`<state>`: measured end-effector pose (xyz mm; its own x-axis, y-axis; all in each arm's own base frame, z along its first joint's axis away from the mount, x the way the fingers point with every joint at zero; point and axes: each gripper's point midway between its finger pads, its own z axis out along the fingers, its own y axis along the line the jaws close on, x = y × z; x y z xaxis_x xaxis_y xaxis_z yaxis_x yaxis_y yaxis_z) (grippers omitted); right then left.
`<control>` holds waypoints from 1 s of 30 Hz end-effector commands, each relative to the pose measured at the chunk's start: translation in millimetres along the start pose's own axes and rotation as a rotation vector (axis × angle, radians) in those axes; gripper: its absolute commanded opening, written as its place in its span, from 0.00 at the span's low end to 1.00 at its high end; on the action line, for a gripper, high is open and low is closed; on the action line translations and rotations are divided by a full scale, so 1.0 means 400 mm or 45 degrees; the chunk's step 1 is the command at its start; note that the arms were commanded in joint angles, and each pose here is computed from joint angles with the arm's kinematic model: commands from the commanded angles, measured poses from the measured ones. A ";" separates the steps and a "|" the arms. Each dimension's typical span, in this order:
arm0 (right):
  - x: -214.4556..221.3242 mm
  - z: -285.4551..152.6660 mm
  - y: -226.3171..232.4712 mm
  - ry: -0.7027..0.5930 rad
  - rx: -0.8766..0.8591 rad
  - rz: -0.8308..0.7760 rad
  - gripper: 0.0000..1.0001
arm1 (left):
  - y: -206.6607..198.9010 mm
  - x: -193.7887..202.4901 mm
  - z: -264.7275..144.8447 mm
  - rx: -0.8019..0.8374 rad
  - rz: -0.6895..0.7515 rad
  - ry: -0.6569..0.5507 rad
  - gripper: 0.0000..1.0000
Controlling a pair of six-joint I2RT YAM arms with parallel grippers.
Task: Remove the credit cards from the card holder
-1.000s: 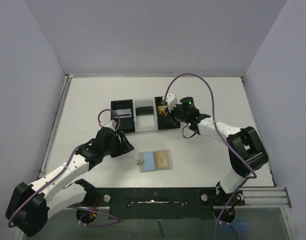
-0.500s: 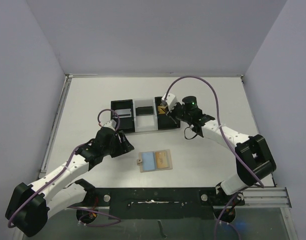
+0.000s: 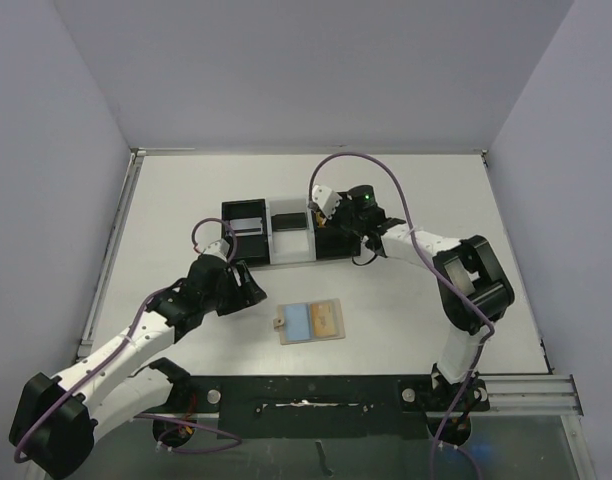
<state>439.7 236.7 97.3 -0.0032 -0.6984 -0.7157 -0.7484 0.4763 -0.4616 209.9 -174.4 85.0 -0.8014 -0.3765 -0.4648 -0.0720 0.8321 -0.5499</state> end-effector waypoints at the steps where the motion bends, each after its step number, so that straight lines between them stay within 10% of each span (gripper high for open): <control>1: -0.064 0.029 -0.112 -0.065 0.171 -0.078 0.02 | -0.041 -0.058 -0.031 0.042 0.043 -0.084 0.63; 20: 0.031 0.122 -0.065 0.155 0.017 -0.319 0.09 | -0.036 -0.058 -0.040 0.042 0.017 -0.094 0.64; 30: 0.015 0.100 -0.065 0.119 -0.003 -0.231 0.39 | -0.033 -0.059 -0.042 0.023 0.012 -0.091 0.64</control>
<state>476.3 235.1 51.6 0.0411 -0.8548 -0.5174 -0.7716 0.3018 -0.5599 209.9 -166.9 92.8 -0.7867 -0.3788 -0.4875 -0.0738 0.8417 -0.5349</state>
